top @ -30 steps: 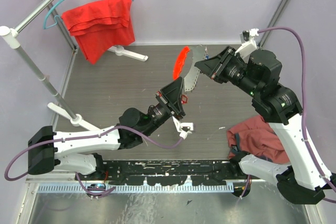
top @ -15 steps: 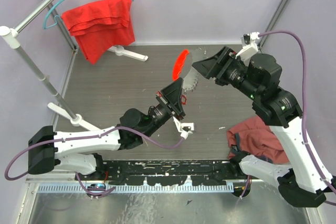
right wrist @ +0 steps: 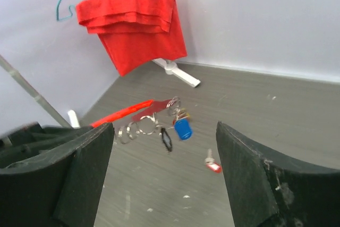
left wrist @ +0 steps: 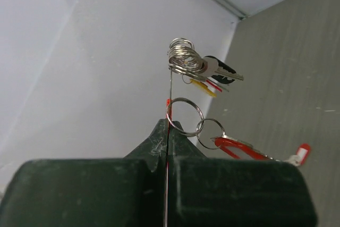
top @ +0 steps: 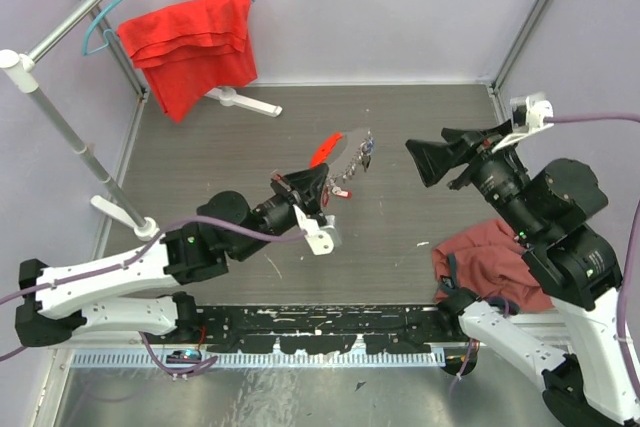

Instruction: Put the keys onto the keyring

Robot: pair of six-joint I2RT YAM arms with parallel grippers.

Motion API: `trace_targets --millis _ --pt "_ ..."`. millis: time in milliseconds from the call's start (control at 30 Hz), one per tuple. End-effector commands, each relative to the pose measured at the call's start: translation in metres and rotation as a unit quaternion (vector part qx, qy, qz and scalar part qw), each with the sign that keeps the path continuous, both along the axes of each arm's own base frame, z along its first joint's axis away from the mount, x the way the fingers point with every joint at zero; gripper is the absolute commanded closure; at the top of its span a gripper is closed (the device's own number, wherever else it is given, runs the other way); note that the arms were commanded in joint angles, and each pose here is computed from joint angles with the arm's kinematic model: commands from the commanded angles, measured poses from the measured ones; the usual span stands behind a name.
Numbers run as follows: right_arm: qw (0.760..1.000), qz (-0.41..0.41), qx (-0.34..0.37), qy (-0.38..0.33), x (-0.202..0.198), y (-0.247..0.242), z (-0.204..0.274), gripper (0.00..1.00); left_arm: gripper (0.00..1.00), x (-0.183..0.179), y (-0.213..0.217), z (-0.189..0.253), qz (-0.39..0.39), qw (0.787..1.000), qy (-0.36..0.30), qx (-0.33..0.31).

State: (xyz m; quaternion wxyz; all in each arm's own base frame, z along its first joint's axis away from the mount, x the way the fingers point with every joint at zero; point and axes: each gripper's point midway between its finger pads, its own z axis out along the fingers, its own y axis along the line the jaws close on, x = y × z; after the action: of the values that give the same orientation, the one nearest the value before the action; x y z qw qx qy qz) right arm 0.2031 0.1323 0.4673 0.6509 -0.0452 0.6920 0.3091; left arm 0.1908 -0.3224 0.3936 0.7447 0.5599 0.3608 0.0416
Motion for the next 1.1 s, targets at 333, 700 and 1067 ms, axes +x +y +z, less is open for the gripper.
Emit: trace_targets --millis 333,700,1067 --pt "0.914 0.256 -0.212 -0.235 -0.066 0.046 0.003 0.21 1.00 -0.062 0.004 -0.008 -0.146 0.965 0.216 -0.022" --pt "0.859 0.415 -0.207 -0.217 -0.103 0.073 -0.014 0.31 1.00 -0.098 0.007 0.024 -0.254 0.938 0.213 -0.098" --pt "0.840 0.483 -0.176 -0.174 -0.101 0.093 -0.033 0.19 1.00 -0.108 0.006 0.037 -0.283 0.927 0.217 -0.118"
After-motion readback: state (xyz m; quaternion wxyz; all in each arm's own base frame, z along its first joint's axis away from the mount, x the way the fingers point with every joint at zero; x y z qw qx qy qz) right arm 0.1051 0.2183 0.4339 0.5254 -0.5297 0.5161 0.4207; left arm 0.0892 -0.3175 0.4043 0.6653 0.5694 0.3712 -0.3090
